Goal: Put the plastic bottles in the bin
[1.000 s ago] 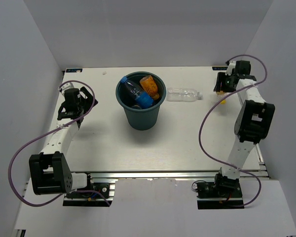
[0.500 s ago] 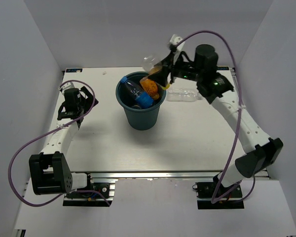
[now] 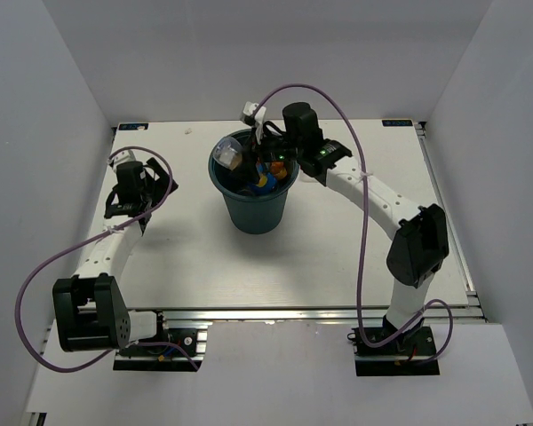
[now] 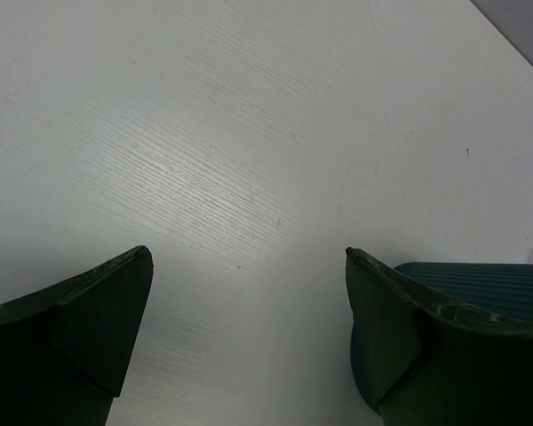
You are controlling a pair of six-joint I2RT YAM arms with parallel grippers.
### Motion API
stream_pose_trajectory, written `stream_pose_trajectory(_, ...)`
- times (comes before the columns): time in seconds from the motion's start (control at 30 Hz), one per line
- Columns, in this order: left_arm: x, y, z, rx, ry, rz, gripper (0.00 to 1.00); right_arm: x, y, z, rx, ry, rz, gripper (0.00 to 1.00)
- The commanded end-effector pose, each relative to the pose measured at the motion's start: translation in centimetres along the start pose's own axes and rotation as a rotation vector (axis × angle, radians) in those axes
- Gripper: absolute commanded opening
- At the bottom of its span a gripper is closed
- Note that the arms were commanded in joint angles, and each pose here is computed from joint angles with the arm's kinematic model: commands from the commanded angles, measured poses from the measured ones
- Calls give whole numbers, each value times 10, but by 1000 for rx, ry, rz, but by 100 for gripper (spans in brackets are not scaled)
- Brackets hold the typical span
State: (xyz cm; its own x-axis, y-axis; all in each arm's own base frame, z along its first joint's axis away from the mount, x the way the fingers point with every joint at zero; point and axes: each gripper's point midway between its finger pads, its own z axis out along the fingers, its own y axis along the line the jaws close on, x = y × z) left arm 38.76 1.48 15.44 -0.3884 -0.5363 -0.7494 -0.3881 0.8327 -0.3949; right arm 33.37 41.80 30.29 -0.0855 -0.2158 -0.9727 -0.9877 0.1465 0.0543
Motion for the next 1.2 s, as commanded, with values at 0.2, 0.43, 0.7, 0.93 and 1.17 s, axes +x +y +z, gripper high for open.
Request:
stream_pose_trajectory(0.2, -11, 4, -2, -19, -45, 10, 98, -28, -6, -13, 40, -33, -159, 89)
stream_pose_trajectory(0.43, -10, 8, 0, -38, -46, 13, 98, -67, -15, -48, 146, -83, -250, 89)
stream_pose_trajectory(0.7, -12, 10, -3, -51, -53, 21, 98, -52, -91, -138, 415, -63, -169, 89)
stream_pose_trajectory(0.93, -17, 19, -3, -99, -75, 26, 98, 18, -173, -214, 638, 109, -50, 89)
stream_pose_trajectory(1.17, -11, 20, 4, -103, -50, 38, 98, 117, -203, -204, 508, 422, -47, 89)
